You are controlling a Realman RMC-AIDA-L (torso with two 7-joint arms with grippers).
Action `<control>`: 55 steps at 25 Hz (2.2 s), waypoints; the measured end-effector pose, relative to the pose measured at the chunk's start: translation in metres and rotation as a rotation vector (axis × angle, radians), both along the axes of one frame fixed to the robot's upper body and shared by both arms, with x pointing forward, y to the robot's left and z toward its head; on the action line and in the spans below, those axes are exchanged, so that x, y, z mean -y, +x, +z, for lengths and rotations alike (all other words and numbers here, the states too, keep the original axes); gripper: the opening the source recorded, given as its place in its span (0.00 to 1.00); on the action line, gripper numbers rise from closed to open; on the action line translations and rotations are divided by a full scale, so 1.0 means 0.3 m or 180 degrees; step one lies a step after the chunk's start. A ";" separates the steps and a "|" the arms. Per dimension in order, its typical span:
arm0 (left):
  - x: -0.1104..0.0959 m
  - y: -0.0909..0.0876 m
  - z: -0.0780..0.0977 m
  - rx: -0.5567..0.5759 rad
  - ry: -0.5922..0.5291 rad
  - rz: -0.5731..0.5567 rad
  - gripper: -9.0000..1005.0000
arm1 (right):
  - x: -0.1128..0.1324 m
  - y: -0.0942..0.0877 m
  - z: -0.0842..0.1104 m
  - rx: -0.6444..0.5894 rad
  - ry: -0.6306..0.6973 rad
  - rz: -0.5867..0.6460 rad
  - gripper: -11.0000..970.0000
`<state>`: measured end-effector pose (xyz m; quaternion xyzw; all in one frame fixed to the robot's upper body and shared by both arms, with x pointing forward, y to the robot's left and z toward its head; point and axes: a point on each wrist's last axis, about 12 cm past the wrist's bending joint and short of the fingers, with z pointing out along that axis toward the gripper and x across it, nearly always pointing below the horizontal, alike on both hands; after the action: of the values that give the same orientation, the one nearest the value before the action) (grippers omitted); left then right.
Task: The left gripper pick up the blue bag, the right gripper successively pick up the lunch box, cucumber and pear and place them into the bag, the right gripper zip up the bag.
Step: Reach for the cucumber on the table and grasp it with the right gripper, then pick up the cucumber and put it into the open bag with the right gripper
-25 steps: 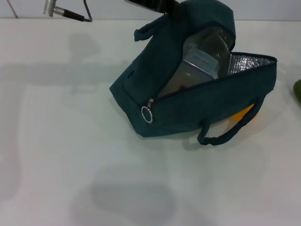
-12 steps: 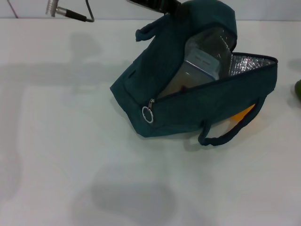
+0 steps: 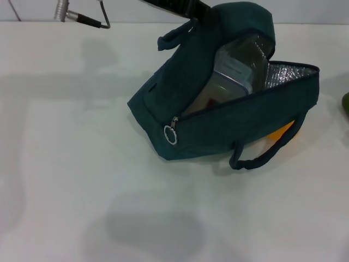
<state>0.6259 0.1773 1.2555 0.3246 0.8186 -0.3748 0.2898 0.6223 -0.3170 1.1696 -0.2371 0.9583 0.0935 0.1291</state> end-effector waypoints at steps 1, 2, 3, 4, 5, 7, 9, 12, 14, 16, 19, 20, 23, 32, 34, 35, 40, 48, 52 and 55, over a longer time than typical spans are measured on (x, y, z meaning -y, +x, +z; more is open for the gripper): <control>0.000 0.000 0.000 0.0001 0.0001 0.0000 0.06 | -0.003 0.001 -0.002 -0.0005 -0.0038 0.0005 0.90; -0.001 0.001 0.001 0.0004 0.0003 0.0001 0.06 | -0.007 0.003 -0.002 0.0000 -0.0076 0.0011 0.90; -0.002 0.001 0.001 0.0007 0.0003 0.0002 0.06 | -0.008 0.003 -0.002 0.0003 -0.0095 0.0012 0.90; -0.004 0.001 0.001 0.0010 0.0002 0.0003 0.06 | -0.009 0.004 -0.003 0.0005 -0.0107 0.0013 0.90; -0.004 0.001 0.001 0.0012 0.0001 0.0005 0.06 | -0.009 0.005 -0.004 0.0011 -0.0119 0.0011 0.90; -0.006 0.002 0.001 0.0014 0.0000 0.0008 0.06 | -0.009 0.007 -0.008 0.0020 -0.0144 0.0012 0.90; -0.008 0.002 0.001 0.0014 0.0002 0.0012 0.06 | -0.013 0.011 -0.012 0.0042 -0.0177 0.0024 0.90; -0.011 0.002 0.000 0.0015 0.0004 0.0016 0.06 | -0.016 0.013 -0.017 0.0061 -0.0222 0.0034 0.90; -0.012 0.001 -0.001 0.0014 0.0004 0.0019 0.06 | -0.018 0.011 -0.026 0.0055 -0.0243 0.0032 0.90; -0.016 0.001 -0.003 0.0010 0.0006 0.0026 0.06 | -0.020 0.008 -0.032 0.0047 -0.0248 0.0032 0.90; -0.018 0.000 -0.004 0.0006 0.0006 0.0031 0.06 | -0.020 0.004 -0.044 0.0031 -0.0245 0.0026 0.90; -0.018 0.000 -0.005 0.0006 0.0006 0.0031 0.06 | -0.020 0.003 -0.048 0.0020 -0.0243 0.0025 0.90; -0.018 -0.001 -0.007 0.0000 0.0003 0.0031 0.06 | -0.018 -0.002 -0.062 -0.0014 -0.0236 0.0016 0.87; -0.014 -0.003 -0.008 -0.0011 -0.0003 0.0015 0.06 | -0.012 -0.011 -0.066 -0.0051 -0.0234 0.0015 0.76; -0.014 -0.004 -0.008 -0.0014 -0.0003 0.0012 0.06 | -0.010 -0.011 -0.059 -0.0032 -0.0240 0.0012 0.73; -0.014 -0.004 -0.008 -0.0015 -0.0003 0.0012 0.06 | -0.008 -0.011 -0.058 -0.0026 -0.0242 0.0009 0.72; -0.015 -0.003 -0.008 -0.0012 -0.0003 0.0014 0.06 | 0.003 -0.008 -0.054 -0.0001 -0.0262 -0.0009 0.63; -0.021 -0.006 -0.012 -0.0025 -0.0020 0.0020 0.06 | 0.082 -0.029 0.025 0.0560 0.0146 -0.0173 0.61; -0.020 -0.010 -0.017 -0.0032 -0.0037 0.0014 0.06 | 0.110 -0.059 0.079 0.1051 0.0788 -0.0064 0.61; -0.012 -0.014 -0.014 -0.0020 -0.0075 -0.0017 0.06 | 0.120 -0.094 0.108 0.1481 0.1410 0.0141 0.61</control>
<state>0.6217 0.1809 1.2513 0.3221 0.8142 -0.3863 0.2900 0.5941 -0.3530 1.2019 -0.2390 0.8540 0.2460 0.3912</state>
